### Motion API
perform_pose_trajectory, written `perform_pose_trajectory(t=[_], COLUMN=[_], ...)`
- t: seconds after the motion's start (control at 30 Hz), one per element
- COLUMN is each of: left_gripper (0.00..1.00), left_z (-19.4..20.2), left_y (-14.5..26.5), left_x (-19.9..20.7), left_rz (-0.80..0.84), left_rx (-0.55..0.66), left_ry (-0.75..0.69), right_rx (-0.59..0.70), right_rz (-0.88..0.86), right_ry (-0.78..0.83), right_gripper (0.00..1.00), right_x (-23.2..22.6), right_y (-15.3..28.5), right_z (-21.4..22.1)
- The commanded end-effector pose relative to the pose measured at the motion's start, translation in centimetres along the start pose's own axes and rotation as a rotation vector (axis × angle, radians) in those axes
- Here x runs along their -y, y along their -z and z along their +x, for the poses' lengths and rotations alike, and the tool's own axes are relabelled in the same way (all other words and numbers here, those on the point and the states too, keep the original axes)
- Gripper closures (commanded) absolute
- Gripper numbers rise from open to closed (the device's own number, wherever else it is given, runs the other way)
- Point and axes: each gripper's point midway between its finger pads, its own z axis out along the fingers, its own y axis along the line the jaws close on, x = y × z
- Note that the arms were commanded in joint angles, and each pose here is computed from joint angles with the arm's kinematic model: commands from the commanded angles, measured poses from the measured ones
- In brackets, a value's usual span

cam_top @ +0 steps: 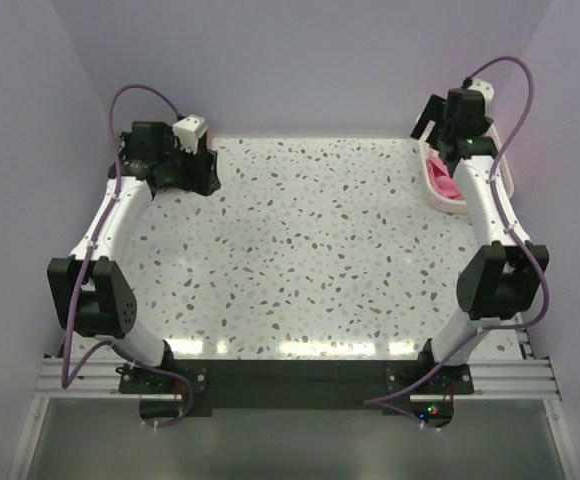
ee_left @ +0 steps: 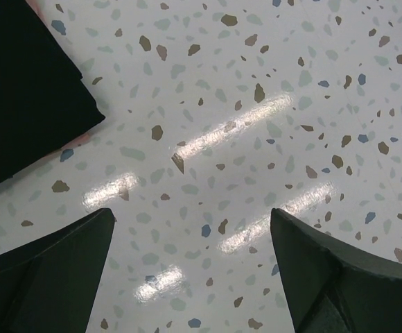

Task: Fold and stack the t-shirts
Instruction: Grab the tshirt from the pile

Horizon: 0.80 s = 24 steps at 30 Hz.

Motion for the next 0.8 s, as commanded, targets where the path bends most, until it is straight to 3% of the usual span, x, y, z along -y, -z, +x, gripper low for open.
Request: perform_pose_trajectory(t=[0.0, 0.4, 0.77], left_gripper=[0.0, 0.0, 0.0], left_z=[-1.2, 0.1, 0.5], left_y=[0.5, -1.8, -2.8], left_x=[0.4, -0.9, -1.9], left_rz=[0.027, 0.009, -0.023], left_rx=[0.012, -0.09, -0.149], left_ry=[0.013, 0.063, 0.08], right_rx=[0.008, -0.137, -0.273], right_rz=[0.157, 0.428, 0.493], right_ry=[-0.198, -0.168, -0.096], right_gripper=[0.01, 0.01, 0.02], right_x=[4.2, 12.3, 14.9], right_y=[-3.1, -11.4, -16.3], right_z=[-1.4, 5.5, 12.5])
